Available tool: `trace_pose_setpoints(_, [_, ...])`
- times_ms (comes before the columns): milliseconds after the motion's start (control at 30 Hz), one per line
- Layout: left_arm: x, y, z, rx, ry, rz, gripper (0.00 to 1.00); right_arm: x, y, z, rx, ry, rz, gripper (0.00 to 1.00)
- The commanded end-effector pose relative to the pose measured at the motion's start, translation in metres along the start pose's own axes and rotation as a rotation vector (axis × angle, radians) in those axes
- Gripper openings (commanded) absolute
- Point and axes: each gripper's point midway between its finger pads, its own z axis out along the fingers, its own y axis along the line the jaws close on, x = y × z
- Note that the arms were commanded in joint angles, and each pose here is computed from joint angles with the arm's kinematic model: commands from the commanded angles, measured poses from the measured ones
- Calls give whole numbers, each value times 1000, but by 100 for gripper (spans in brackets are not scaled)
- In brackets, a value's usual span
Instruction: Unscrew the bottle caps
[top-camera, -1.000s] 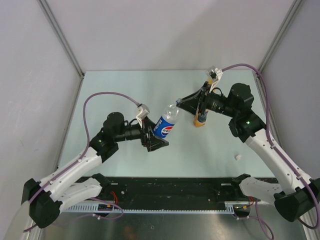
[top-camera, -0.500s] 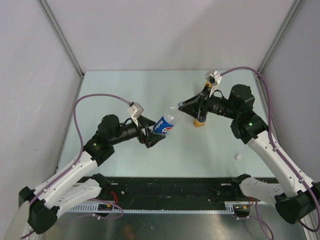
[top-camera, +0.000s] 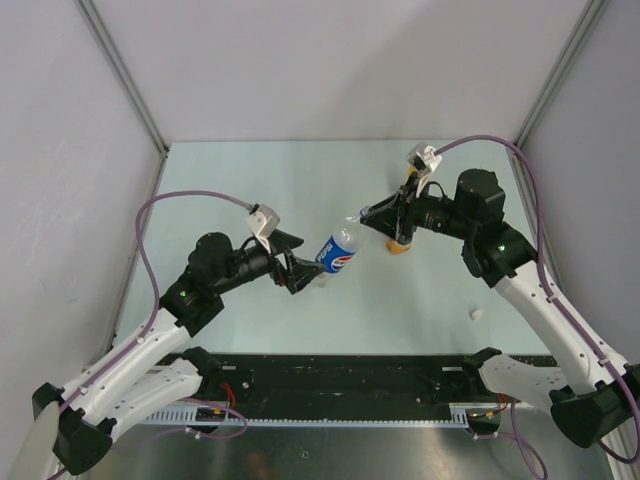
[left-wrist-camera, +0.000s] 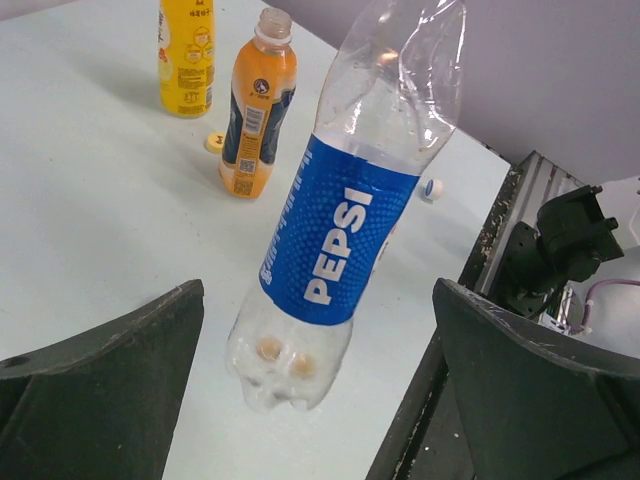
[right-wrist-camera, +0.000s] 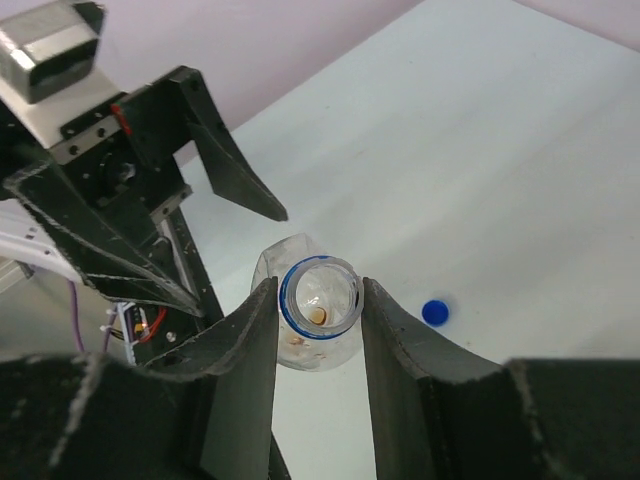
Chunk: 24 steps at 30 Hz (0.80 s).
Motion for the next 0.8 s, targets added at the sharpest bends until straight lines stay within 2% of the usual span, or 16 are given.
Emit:
trace_pose_setpoints(0, [-7,6,-5,-40,-30,33,99,-16,-9,-4,103,-25,-55,0])
trace_pose_setpoints(267, [-3,6,-3,-36,-15,19,99,-1,-39,-5,322,27,-88,0])
trace_pose_setpoints(567, [1,4,-1,-22,2,8,99,24,-92,-10,592,123,-103,0])
trace_pose_setpoints(767, [5,2,1,-8,16,-9,100,31,-110,-9,670,148,-111,0])
